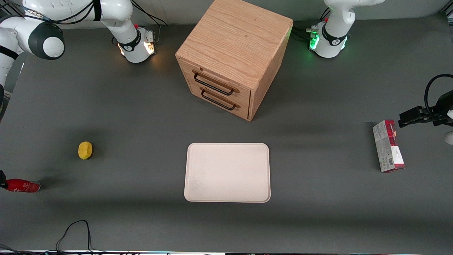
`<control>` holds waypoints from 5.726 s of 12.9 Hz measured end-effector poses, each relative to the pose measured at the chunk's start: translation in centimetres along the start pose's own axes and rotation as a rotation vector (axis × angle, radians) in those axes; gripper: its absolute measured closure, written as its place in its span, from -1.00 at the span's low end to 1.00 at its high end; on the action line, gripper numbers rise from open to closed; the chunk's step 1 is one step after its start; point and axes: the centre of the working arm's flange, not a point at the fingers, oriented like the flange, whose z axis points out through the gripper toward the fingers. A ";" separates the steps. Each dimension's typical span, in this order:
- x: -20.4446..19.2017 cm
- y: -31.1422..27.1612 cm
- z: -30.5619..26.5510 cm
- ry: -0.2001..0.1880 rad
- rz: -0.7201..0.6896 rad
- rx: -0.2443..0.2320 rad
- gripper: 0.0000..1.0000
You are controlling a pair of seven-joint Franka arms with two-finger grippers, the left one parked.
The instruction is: Place coke bottle on tray
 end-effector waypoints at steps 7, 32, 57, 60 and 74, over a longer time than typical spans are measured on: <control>-1.6 0.2 -4.7 -0.117 -0.004 0.066 0.38; 16.1 -48.1 -42.1 -0.096 0.246 0.094 0.38; 27.6 -70.3 -5.9 -0.034 0.350 0.048 0.38; 27.5 -70.6 -5.3 -0.029 0.347 0.051 0.38; 23.0 -68.0 -27.5 -0.125 0.353 0.013 -1.00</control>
